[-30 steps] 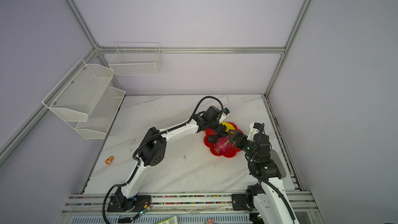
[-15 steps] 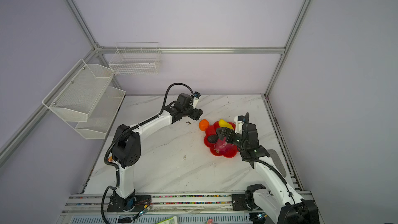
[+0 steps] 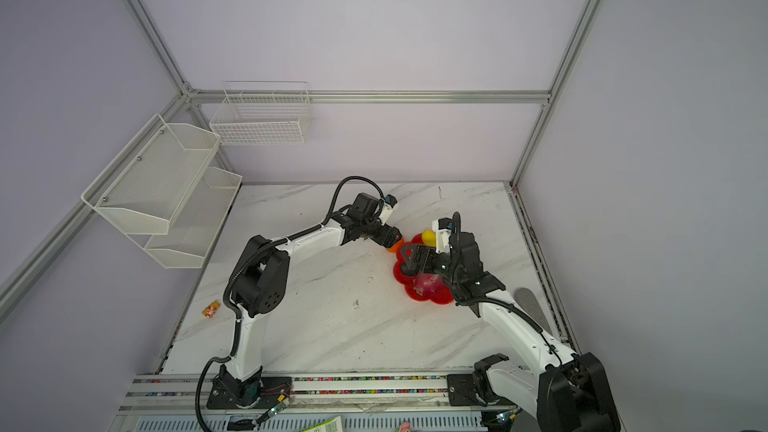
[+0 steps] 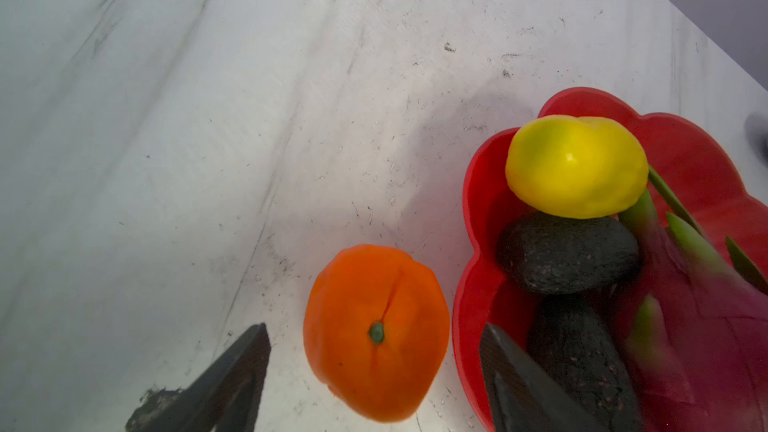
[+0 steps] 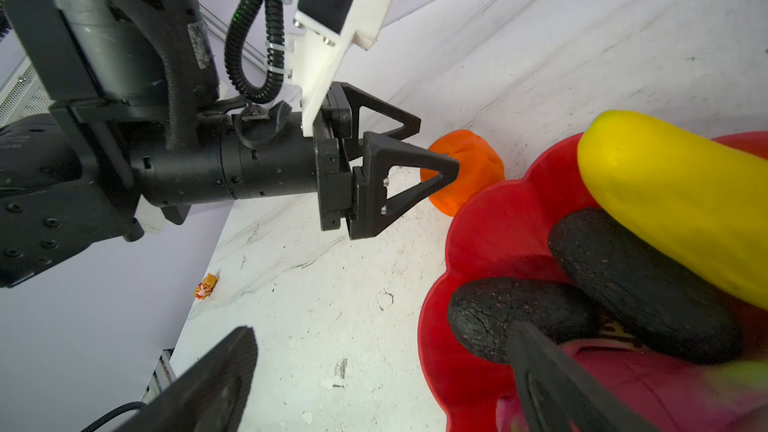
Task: Place and organize the fake fruits in the fruit bowl
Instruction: 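Move the left gripper to the orange tangerine and grasp it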
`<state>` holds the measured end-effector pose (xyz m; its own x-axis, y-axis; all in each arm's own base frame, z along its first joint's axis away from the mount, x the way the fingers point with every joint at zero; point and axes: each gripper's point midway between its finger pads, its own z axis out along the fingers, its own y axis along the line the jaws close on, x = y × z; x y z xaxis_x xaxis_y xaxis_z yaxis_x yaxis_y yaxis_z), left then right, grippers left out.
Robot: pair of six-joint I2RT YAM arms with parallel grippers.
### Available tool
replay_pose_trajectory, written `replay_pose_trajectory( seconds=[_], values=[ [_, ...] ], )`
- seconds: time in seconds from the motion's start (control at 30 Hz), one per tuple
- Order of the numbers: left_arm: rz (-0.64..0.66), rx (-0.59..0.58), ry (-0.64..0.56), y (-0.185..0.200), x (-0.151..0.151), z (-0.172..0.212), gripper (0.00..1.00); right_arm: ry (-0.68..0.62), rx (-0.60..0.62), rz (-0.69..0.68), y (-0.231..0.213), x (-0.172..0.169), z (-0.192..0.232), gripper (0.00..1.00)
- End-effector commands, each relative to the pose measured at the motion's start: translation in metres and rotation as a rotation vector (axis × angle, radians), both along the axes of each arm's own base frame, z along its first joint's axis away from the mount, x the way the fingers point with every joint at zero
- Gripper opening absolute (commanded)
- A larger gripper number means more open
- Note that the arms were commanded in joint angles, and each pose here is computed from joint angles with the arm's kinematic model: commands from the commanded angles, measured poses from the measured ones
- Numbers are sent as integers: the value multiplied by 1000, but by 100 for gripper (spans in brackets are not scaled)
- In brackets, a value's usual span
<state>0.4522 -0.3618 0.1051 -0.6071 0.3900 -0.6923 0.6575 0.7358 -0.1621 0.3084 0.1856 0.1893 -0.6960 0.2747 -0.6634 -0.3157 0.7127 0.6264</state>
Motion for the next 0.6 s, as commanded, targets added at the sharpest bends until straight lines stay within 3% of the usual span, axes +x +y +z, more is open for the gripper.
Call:
replay_pose_trajectory(
  seconds=[0.0,0.37,0.47,0.57],
  values=[
    [5,-35,3,-7,7,2,80,-48,0,10,2,1,11,97],
    [65,21,-20,-1,22,-13,76,-53,11,6,1,-1,15,97],
    [65,17,-22,-1,24,-13,69,-54,12,4,1,-1,16,97],
    [77,9,-27,0,27,-10,55,-53,10,0,0,-1,17,97]
  ],
)
